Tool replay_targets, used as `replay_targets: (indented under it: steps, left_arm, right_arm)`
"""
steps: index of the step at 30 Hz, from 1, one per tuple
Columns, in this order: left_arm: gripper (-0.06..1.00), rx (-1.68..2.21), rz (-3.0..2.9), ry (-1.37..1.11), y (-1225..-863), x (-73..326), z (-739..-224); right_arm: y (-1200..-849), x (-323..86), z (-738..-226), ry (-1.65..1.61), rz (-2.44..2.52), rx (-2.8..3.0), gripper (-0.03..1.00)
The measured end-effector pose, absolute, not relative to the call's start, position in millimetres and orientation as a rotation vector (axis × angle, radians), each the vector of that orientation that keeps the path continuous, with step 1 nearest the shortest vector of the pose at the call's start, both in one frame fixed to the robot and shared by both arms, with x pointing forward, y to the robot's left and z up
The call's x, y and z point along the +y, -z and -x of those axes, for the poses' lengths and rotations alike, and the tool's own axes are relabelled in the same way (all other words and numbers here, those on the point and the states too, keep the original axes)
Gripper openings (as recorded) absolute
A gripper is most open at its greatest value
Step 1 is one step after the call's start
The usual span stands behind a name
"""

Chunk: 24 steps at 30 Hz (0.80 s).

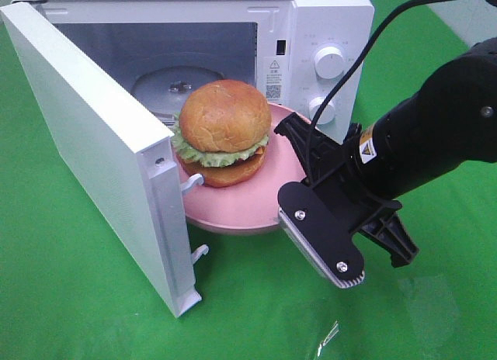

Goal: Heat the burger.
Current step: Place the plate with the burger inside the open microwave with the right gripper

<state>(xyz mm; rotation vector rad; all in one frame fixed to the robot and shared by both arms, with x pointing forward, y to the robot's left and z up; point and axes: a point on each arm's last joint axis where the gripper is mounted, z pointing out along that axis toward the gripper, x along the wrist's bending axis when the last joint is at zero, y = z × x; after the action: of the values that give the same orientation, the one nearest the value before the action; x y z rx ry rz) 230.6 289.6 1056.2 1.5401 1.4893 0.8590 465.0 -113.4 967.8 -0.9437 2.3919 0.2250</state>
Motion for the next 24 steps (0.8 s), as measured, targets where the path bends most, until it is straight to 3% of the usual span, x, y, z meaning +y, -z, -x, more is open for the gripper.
replay_targets:
  steps: [24]
  left_arm:
    - [0.99,1.489,-1.540,-0.859,-1056,290,-231]
  right_arm:
    - [-964,-82,-503,-0.263,0.852,2.397,0.04]
